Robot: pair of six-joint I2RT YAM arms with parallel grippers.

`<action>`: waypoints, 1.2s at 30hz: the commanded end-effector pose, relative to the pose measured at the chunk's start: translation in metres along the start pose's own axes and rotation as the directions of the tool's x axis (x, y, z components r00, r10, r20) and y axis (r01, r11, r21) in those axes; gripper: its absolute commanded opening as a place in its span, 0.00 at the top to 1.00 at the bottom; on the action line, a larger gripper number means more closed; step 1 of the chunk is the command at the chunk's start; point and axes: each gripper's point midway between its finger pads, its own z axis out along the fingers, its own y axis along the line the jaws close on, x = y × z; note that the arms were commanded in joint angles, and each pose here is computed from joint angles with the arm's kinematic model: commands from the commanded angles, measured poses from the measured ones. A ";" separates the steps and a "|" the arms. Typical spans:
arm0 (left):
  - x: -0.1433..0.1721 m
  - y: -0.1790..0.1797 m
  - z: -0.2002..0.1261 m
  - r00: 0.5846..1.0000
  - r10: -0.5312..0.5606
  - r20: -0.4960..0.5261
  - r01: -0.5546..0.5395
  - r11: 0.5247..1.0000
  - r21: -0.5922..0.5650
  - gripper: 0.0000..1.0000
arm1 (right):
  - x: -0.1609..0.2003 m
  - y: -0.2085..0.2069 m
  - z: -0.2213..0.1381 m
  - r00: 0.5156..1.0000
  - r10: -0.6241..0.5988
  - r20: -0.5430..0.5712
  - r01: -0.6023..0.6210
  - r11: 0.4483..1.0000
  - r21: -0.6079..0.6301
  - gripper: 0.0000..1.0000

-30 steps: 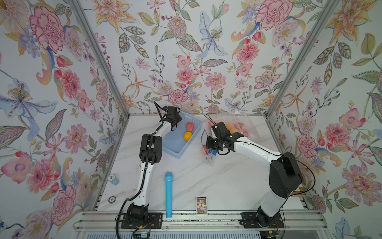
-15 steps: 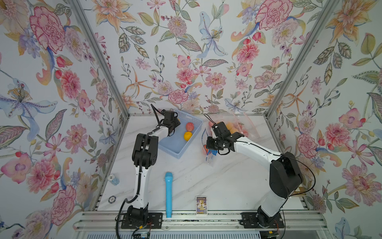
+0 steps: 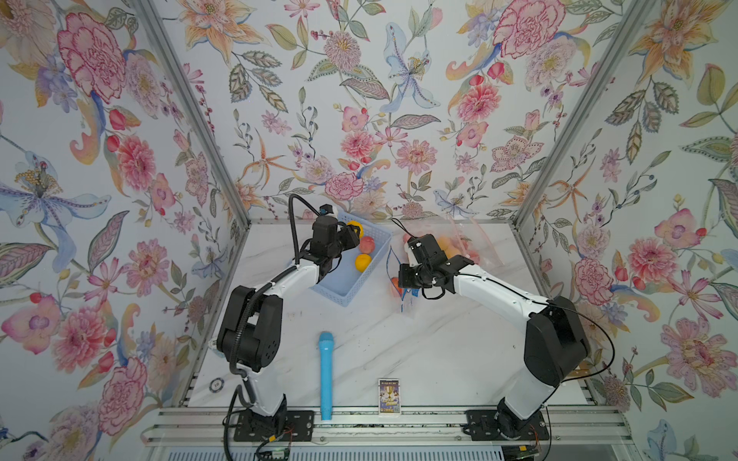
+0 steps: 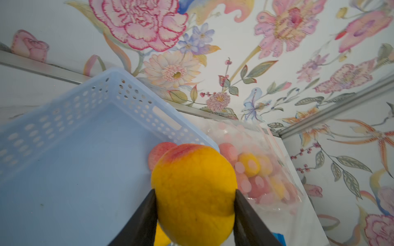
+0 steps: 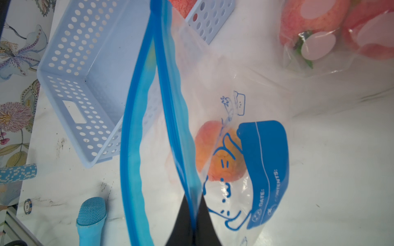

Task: Place the peach in a zip-top bag and seal the zipper
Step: Place the peach in the zipper food storage bag.

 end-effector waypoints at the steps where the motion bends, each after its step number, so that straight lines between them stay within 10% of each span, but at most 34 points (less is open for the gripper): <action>1: 0.018 -0.034 -0.025 0.994 0.091 -0.055 -0.084 0.991 0.107 0.49 | -0.014 0.019 -0.018 0.994 -0.088 0.063 0.090 0.995 -0.029 1.00; 17: 0.079 -0.107 -0.085 0.977 0.144 -0.157 -0.093 0.953 0.290 0.49 | -0.015 0.029 -0.018 0.989 -0.128 0.070 0.131 0.991 -0.034 1.00; 36: 0.127 -0.053 -0.076 0.935 0.202 -0.290 -0.181 0.979 0.098 0.47 | -0.022 0.040 -0.024 0.988 -0.116 0.100 0.122 0.991 -0.059 1.00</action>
